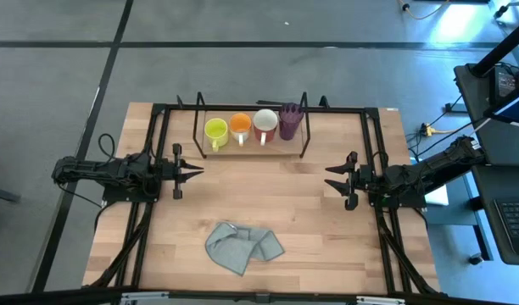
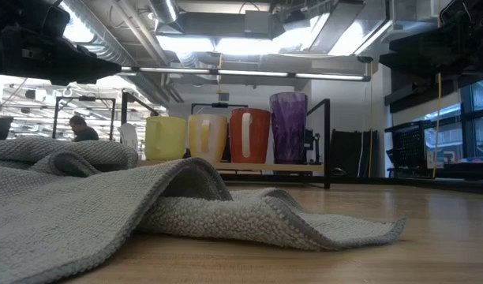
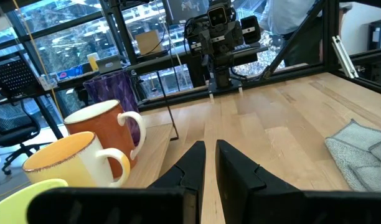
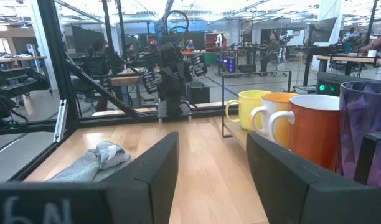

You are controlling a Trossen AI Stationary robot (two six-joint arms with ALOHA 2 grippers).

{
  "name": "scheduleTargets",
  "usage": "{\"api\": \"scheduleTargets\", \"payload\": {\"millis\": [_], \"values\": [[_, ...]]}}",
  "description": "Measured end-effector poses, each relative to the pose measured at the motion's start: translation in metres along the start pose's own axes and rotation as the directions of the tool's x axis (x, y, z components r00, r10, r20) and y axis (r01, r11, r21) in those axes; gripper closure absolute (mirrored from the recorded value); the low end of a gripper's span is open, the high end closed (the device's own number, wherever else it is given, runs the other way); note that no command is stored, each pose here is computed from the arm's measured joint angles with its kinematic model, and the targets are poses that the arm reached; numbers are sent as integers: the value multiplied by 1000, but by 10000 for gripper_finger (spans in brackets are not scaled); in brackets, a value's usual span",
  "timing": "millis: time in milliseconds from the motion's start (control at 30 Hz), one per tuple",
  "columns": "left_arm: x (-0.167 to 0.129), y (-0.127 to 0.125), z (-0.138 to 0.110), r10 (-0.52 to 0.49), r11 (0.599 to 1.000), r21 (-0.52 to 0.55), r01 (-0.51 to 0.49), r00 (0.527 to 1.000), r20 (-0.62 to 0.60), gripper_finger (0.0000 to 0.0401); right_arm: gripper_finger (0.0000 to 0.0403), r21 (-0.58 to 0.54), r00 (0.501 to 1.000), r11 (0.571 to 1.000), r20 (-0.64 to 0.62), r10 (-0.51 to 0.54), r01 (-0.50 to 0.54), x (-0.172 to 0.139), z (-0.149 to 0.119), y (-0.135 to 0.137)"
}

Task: Stack small to large cups/mugs on shelf
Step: Return to Home Position

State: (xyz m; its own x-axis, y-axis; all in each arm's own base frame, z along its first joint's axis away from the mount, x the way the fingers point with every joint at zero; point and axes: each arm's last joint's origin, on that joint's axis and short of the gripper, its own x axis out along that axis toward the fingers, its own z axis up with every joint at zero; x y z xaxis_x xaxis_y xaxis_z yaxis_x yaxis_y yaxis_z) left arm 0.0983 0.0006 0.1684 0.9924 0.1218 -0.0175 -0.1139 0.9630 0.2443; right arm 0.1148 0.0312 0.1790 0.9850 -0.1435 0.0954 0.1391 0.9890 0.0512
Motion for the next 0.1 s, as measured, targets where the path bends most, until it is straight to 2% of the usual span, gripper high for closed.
{"api": "scheduleTargets", "payload": {"millis": [100], "values": [[0, 0, 0, 0, 1000, 0, 0, 1000, 0, 368, 215, 0, 1000, 1000, 0, 0, 0, 0, 0, 0]]}}
